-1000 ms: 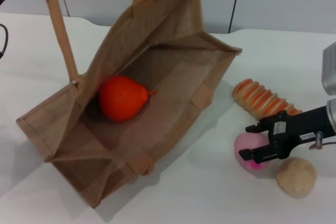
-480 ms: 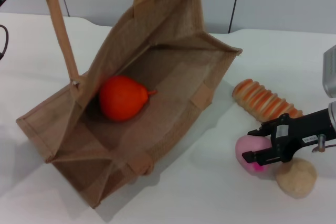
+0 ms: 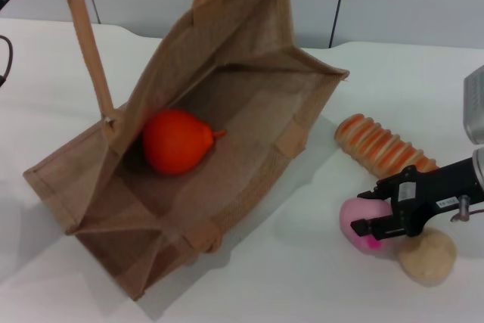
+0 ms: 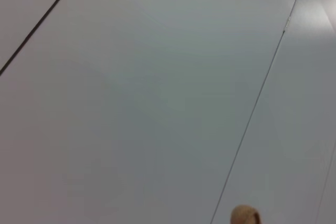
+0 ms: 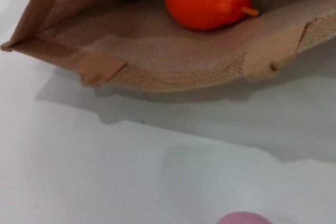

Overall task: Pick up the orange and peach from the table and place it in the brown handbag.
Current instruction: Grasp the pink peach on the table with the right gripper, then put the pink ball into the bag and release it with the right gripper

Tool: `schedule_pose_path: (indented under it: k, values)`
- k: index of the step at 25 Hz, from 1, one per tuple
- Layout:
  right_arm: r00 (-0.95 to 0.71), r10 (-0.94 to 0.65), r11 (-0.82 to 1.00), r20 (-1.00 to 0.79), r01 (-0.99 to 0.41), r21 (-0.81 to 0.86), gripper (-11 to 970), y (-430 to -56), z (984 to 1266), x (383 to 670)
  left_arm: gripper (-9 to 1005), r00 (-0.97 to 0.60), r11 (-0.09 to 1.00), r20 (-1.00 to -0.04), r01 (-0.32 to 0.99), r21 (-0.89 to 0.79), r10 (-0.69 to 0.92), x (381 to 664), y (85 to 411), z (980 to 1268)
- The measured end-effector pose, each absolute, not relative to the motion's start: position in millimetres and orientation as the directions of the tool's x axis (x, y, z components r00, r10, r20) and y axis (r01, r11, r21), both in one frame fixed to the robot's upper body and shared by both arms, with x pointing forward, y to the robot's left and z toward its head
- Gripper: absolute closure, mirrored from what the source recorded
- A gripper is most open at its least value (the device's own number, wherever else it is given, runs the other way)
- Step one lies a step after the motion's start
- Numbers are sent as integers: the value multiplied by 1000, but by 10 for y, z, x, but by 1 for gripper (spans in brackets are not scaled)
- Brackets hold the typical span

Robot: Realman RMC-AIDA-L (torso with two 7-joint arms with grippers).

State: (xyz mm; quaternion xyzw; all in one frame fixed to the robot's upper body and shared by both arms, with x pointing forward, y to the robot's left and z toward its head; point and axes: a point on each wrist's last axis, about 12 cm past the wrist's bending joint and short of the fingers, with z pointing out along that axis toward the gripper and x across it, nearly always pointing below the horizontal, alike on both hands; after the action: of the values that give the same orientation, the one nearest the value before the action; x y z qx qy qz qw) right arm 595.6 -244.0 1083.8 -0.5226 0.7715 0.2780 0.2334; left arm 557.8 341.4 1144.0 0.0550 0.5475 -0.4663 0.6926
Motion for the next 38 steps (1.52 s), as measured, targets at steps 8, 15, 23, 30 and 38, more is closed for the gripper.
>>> schedule_pose_path:
  k: [8, 15, 23, 30, 38]
  values:
    - [-322, -677, 287, -662, -944, 166, 422, -2438, 10855, 5963, 821, -35, 560, -810, 705, -435, -586, 5576, 3416, 11437]
    - [-304, -666, 271, -681, -949, 158, 456, -2450, 10904, 5966, 815, -35, 560, -810, 705, -435, -586, 5577, 3416, 11438]
    - [-289, -632, 271, -719, -952, 145, 472, -2481, 10961, 5969, 808, -39, 557, -812, 708, -434, -582, 5588, 3401, 11441]
    - [-167, -561, 163, -811, -983, 89, 505, -2247, 11163, 6045, 802, -73, 537, -822, 724, -434, -565, 5672, 3288, 11454]
    - [-26, -501, 34, -865, -999, 10, 513, -1687, 11392, 6215, 796, -107, 500, -836, 758, -419, -538, 5816, 3107, 11533]
